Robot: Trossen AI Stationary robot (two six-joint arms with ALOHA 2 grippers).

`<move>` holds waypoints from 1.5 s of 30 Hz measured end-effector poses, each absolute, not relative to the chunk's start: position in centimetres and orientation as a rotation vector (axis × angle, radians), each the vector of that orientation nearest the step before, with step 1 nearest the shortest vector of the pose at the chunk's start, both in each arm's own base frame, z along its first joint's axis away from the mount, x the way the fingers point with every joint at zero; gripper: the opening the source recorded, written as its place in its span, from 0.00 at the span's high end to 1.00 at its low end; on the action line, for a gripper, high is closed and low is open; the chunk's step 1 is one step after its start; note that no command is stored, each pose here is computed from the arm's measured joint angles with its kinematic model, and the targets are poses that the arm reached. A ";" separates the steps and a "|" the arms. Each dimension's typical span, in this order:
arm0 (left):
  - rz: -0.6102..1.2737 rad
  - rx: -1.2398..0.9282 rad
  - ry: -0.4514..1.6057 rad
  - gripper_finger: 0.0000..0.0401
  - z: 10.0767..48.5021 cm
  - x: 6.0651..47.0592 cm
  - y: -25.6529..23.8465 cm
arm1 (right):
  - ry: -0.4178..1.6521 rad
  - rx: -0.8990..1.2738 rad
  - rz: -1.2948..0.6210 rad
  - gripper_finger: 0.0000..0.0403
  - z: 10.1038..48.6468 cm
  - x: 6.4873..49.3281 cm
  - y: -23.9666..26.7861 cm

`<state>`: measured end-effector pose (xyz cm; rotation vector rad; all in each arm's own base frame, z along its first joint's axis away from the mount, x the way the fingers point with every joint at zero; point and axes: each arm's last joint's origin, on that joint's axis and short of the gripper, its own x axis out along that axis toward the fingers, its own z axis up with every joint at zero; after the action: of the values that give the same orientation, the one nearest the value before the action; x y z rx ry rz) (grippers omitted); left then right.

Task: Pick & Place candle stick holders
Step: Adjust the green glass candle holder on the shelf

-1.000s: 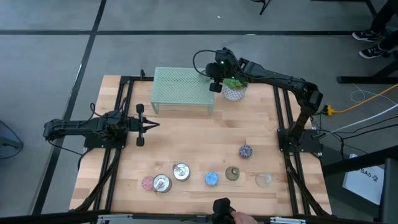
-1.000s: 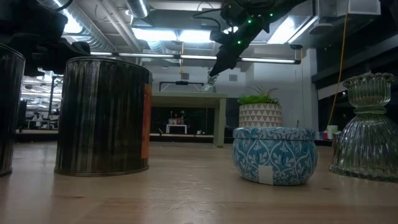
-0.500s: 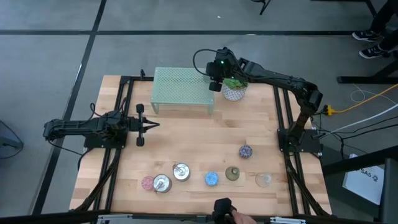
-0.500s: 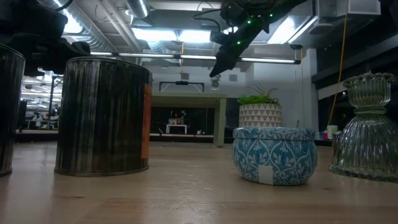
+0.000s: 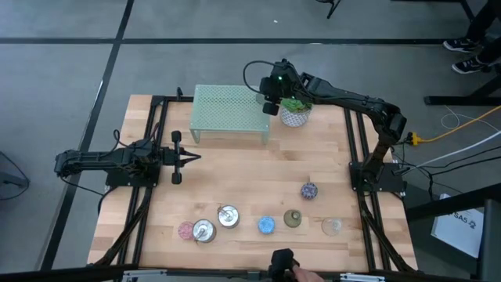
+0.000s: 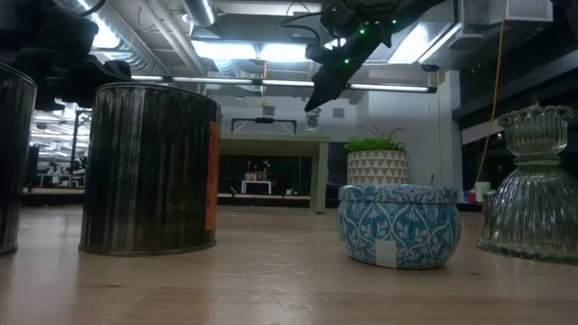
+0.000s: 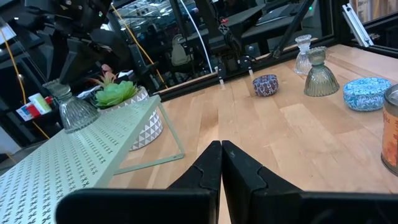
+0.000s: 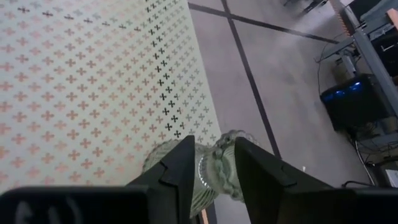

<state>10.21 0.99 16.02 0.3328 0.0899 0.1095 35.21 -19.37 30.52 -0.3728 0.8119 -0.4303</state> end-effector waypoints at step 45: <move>0.109 0.333 0.090 0.99 16.0 10.2 1.0 | 0.818 -0.523 -0.273 0.94 30.5 35.8 -18.2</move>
<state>10.20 0.99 16.03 0.3329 0.0898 0.1091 35.77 -18.20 30.48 -0.5233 0.8178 -0.2729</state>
